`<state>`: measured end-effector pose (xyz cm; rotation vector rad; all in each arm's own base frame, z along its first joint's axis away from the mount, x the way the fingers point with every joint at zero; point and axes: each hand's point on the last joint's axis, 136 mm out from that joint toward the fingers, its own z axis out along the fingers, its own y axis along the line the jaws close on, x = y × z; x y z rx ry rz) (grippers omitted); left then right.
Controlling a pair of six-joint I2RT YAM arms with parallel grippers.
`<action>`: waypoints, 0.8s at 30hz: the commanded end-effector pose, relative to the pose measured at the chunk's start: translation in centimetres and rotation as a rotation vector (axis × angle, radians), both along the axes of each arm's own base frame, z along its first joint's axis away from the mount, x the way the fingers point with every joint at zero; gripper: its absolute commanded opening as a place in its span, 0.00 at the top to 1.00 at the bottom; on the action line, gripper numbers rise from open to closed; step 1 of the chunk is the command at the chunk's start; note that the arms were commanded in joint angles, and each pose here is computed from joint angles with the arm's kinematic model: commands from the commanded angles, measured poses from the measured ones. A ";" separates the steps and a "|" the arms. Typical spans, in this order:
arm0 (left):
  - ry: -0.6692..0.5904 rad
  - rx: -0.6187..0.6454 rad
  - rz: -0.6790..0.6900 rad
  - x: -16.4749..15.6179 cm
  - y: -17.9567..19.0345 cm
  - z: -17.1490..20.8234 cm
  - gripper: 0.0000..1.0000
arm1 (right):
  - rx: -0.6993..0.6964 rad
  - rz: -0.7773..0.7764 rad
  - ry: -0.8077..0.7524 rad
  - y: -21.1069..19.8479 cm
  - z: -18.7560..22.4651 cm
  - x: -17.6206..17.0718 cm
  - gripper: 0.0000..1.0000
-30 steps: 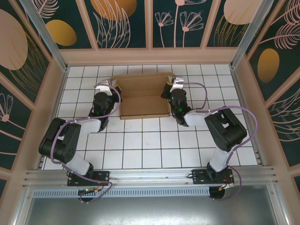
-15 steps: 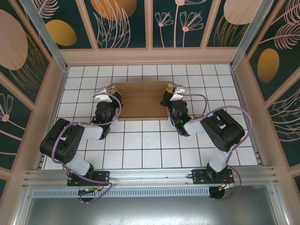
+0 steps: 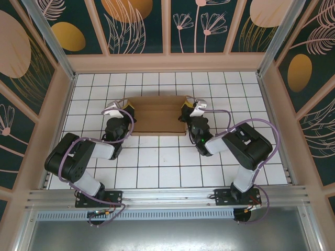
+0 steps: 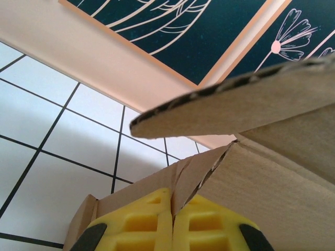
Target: Fold the paper box
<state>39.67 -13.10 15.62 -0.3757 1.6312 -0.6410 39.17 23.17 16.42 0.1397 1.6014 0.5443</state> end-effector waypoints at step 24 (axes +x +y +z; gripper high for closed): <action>0.369 -0.018 -0.050 -4.9 0.1 -10.6 1.00 | -0.072 -0.044 0.361 1.2 -12.5 -3.6 1.00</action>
